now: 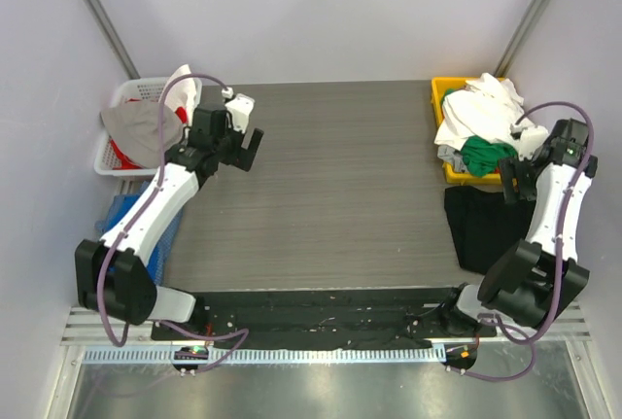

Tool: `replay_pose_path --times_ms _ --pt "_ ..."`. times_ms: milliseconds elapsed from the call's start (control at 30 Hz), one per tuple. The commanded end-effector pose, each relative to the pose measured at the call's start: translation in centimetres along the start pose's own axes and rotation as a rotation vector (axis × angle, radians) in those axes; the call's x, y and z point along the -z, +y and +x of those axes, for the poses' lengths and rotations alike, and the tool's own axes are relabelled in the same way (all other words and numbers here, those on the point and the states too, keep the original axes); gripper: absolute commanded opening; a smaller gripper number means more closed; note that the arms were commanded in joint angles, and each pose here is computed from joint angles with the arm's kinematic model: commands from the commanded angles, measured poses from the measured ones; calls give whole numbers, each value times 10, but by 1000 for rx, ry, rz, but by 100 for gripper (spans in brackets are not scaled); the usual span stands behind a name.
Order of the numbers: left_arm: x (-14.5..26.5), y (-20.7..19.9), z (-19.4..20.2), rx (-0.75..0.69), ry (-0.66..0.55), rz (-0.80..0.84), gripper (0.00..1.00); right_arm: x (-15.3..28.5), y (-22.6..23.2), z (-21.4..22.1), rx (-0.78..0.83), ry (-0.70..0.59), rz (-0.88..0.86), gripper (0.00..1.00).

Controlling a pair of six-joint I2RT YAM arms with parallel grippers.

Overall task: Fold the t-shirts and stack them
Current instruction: Put the neatly folded tshirt into the corner of the board with the right arm

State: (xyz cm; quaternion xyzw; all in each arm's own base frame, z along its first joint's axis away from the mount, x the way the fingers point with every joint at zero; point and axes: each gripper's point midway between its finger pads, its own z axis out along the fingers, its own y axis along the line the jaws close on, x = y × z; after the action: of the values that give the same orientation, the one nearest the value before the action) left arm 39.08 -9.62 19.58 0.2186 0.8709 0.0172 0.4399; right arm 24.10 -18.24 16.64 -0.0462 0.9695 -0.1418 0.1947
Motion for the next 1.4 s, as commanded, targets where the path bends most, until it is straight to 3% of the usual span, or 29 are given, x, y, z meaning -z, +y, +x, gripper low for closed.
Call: replay_pose_path --times_ms 0,167,200,667,900,1367 --pt "25 20 -25 175 -142 -132 100 48 21 -79 -134 -328 -39 81" --pt "28 40 -15 158 -114 -249 100 76 56 -131 -169 -509 -91 83" --pt "29 41 -14 154 -106 -251 100 81 68 -139 -146 -533 -117 99" --pt "34 40 -19 204 -128 -234 100 109 146 -197 -139 -677 -401 100" --pt "31 41 -15 211 -144 -245 100 116 164 -201 -107 -747 -419 100" --pt "30 40 -16 207 -144 -232 100 117 167 -198 -86 -746 -417 100"
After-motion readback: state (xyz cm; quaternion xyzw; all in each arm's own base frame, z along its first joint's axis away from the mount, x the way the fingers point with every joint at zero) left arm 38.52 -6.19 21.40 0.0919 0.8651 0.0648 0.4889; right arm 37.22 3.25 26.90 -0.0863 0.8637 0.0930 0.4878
